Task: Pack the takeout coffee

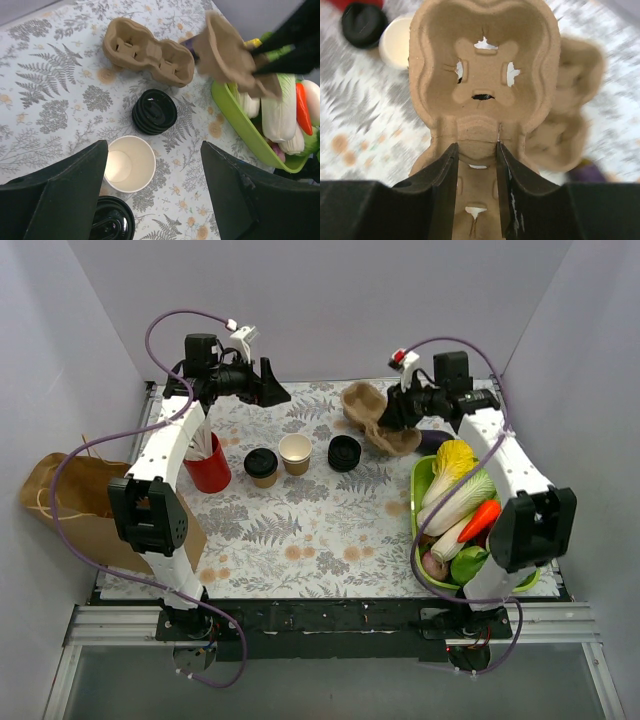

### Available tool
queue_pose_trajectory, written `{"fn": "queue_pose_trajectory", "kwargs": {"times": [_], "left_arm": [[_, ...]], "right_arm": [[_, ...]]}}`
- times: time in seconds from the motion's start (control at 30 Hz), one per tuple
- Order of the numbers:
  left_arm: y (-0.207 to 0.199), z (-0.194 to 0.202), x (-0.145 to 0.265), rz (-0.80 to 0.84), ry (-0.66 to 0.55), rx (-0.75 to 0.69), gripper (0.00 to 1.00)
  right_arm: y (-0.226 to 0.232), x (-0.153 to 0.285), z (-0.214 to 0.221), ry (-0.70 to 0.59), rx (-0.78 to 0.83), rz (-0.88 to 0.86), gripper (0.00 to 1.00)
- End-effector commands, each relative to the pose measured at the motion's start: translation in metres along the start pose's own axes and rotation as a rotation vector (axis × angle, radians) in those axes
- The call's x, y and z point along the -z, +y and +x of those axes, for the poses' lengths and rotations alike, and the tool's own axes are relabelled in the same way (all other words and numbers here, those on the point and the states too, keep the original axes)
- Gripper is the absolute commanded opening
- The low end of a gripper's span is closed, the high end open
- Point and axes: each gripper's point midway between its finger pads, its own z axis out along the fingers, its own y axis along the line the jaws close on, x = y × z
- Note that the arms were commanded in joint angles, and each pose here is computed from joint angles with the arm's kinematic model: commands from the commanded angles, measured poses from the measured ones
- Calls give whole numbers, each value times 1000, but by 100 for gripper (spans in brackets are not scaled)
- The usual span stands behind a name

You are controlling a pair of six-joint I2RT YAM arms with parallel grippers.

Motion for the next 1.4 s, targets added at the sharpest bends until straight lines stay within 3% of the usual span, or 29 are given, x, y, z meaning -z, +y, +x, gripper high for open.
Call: {"fn": "queue_pose_trajectory", "kwargs": {"times": [0.0,0.03,0.23,0.47,0.87,1.03,1.2,1.3,1.33,1.37], "left_arm": [[-14,-41,28,-66,-93,-123,75],[-13,-41,28,-71,-93,-123,76],[-12,-44,28,-73,-95,-117,76],[-13,-36,25,-74,-75,-105,76],[-28,-14,5,-28,-16,-108,76],[-28,-17,3,-23,-20,-112,77],[-28,-20,0,-10,-25,-102,77],[-28,-20,-1,-2,-24,-99,76],[-28,-20,-1,-1,-24,-97,77],[-28,-20,-1,-1,-25,-98,77]], "right_arm": [[73,15,54,98,21,-70,1],[85,9,87,151,-4,-73,1],[97,12,132,229,-193,-15,1],[101,5,177,300,-266,-8,1],[106,-5,208,349,-318,-25,1],[117,-7,189,294,-287,-106,1],[113,-9,193,307,-295,-80,1],[112,-7,191,308,-279,-72,47],[109,-7,192,313,-280,-61,55],[108,-7,190,308,-275,-56,56]]}}
